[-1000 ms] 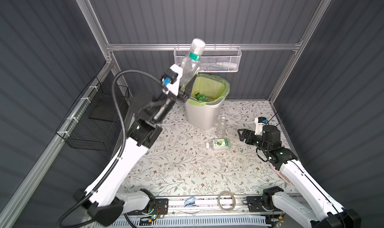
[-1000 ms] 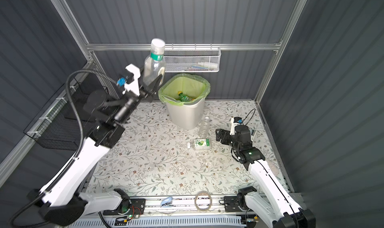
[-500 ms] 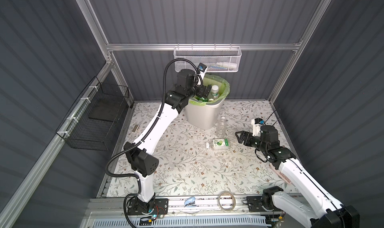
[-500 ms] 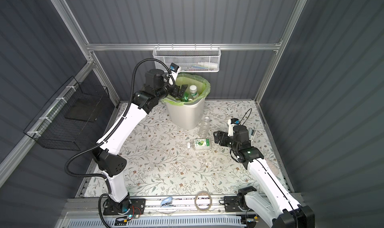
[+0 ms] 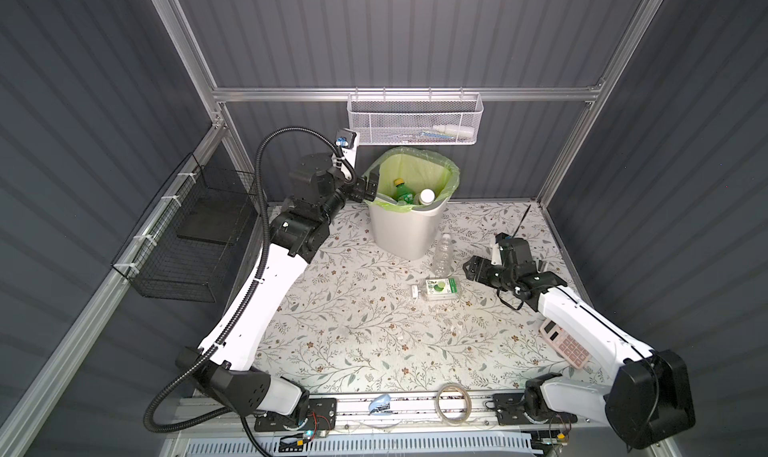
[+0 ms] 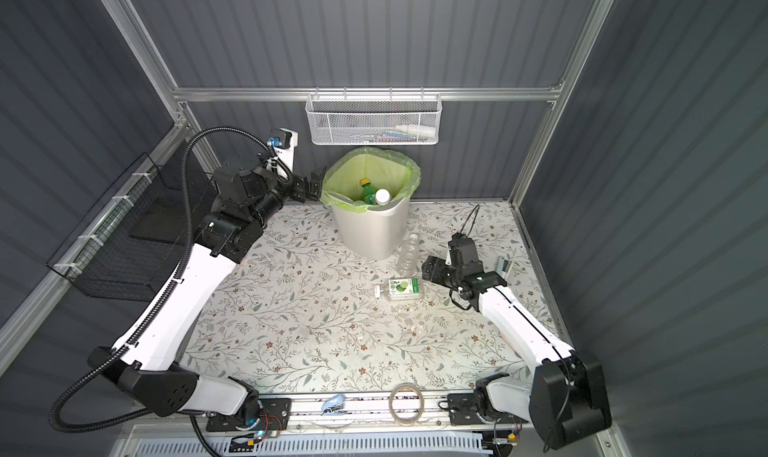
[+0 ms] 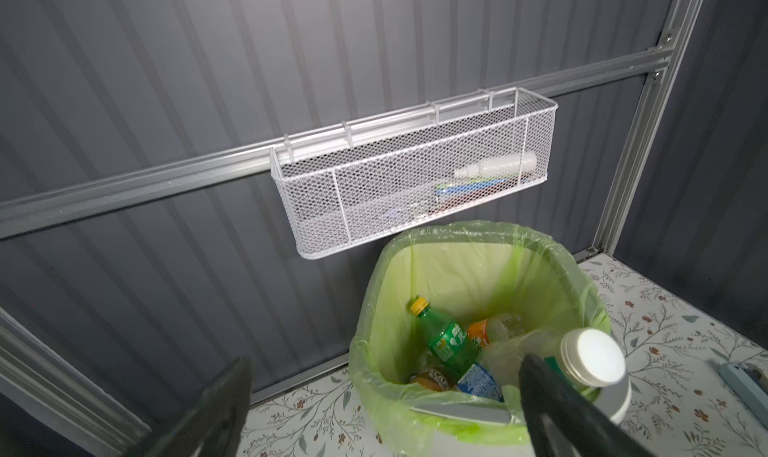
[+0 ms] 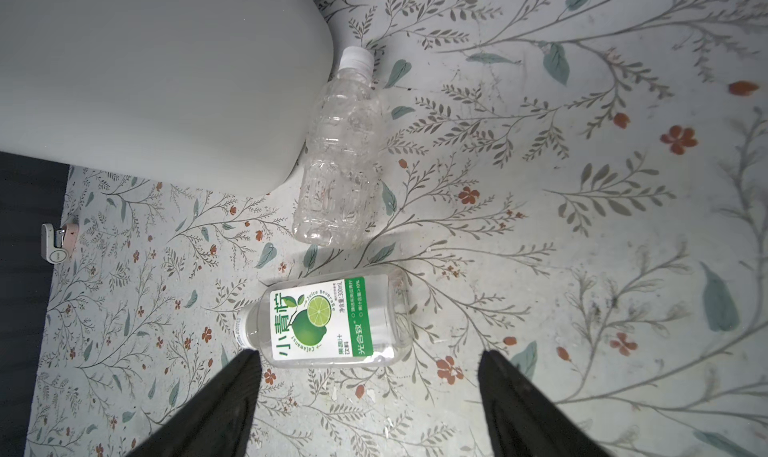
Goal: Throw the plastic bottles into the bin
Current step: 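Lower the clear bottle into the bin with the left gripper while right gripper hovers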
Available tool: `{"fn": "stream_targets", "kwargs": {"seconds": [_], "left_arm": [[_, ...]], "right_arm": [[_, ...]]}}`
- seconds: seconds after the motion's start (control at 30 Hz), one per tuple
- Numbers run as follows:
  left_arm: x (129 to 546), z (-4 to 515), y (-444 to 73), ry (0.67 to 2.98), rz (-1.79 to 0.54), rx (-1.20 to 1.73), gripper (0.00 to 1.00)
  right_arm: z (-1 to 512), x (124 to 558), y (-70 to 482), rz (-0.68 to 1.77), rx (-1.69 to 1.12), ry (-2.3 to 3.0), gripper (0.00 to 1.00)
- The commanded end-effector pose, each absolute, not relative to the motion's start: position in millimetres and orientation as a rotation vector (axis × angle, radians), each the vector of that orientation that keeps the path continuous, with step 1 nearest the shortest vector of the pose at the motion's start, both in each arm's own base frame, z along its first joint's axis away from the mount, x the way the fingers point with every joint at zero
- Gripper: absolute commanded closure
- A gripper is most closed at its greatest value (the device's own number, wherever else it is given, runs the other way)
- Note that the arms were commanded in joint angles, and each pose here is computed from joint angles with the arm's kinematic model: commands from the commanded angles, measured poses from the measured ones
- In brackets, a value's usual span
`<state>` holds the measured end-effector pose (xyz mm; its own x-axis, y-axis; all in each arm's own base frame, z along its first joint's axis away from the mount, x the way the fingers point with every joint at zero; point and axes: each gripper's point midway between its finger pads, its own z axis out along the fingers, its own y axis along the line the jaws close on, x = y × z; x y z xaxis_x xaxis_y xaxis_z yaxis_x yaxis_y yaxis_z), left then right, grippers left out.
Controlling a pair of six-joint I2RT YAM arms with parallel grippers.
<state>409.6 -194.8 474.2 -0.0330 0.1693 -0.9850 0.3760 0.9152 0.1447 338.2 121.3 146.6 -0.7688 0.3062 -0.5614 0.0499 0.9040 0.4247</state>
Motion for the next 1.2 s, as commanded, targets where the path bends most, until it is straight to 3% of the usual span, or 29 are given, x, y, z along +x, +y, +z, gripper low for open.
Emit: {"fn": "stream_targets", "kwargs": {"seconds": [0.0, 0.27, 0.4, 0.63, 1.17], "left_arm": [[408.4, 465.6, -202.9, 1.635, -0.228, 0.448, 0.00], [408.1, 430.4, -244.4, 1.683, -0.355, 0.602, 0.00], [407.3, 411.4, -289.0, 1.674, -0.297, 0.797, 0.00], [404.8, 378.6, -322.7, 1.688, -0.292, 1.059, 0.00], [460.9, 361.1, -339.7, 1.713, -0.192, 0.975, 0.00]], "right_arm": [[173.2, 358.2, 133.9, 0.557, 0.286, 2.325, 0.16], [193.2, 364.7, 140.7, 0.554, 0.255, 2.275, 0.17], [191.3, 361.5, 141.2, 0.565, 0.262, 2.274, 0.17], [192.4, 355.7, 135.6, 0.543, 0.256, 2.263, 0.17], [182.8, 357.0, 133.9, 0.517, 0.250, 2.273, 0.16]]}}
